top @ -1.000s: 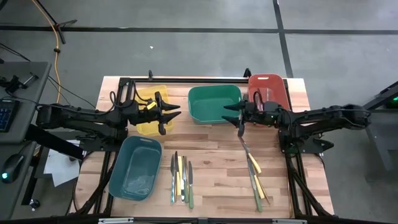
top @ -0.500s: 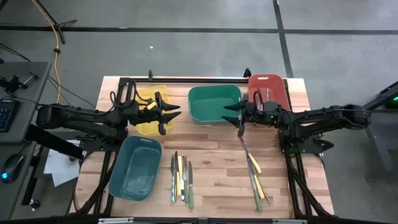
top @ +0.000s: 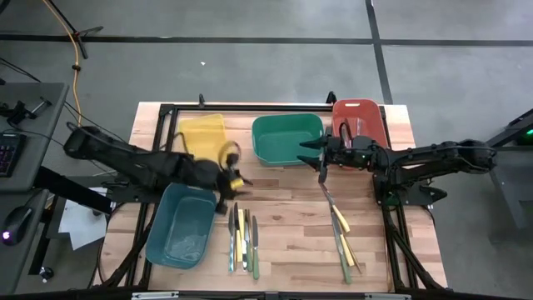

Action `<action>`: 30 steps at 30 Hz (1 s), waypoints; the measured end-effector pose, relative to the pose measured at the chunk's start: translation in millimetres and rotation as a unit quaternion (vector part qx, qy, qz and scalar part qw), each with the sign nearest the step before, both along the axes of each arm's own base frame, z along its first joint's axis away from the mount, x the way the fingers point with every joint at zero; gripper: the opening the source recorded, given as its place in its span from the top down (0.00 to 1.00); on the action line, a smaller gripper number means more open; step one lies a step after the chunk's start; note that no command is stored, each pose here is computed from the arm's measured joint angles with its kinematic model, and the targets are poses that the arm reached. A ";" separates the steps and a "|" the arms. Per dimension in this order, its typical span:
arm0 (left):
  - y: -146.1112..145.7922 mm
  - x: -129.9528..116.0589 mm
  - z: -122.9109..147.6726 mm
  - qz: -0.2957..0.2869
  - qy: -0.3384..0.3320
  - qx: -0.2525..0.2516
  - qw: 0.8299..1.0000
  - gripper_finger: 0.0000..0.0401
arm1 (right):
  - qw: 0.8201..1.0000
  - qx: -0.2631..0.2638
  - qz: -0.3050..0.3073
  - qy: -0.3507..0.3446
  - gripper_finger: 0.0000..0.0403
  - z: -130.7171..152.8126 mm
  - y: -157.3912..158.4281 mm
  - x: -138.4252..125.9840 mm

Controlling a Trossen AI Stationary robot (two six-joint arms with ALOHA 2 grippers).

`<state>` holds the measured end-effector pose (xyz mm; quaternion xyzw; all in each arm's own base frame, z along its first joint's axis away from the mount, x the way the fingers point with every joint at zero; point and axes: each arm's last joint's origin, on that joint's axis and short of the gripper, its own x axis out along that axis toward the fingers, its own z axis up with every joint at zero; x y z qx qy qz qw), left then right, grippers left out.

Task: Sort silverware by color (type)
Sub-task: Put the blue patterned knife into the orange bin

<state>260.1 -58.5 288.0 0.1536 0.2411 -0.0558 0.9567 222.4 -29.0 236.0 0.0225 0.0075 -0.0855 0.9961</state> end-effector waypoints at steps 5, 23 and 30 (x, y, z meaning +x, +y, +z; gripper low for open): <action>-49.8 9.5 6.8 -0.087 0.140 0.059 0.985 0.74 | 1.000 0.001 0.000 0.007 0.49 -1.3 0.0 0.0; -159.2 34.6 -95.9 -0.300 0.341 0.278 0.847 0.74 | 1.000 0.007 0.001 0.020 0.49 -4.0 0.1 -0.1; -163.4 34.9 -118.9 -0.359 0.378 0.275 0.808 0.74 | 1.000 0.007 0.001 0.024 0.49 -4.9 0.2 -0.2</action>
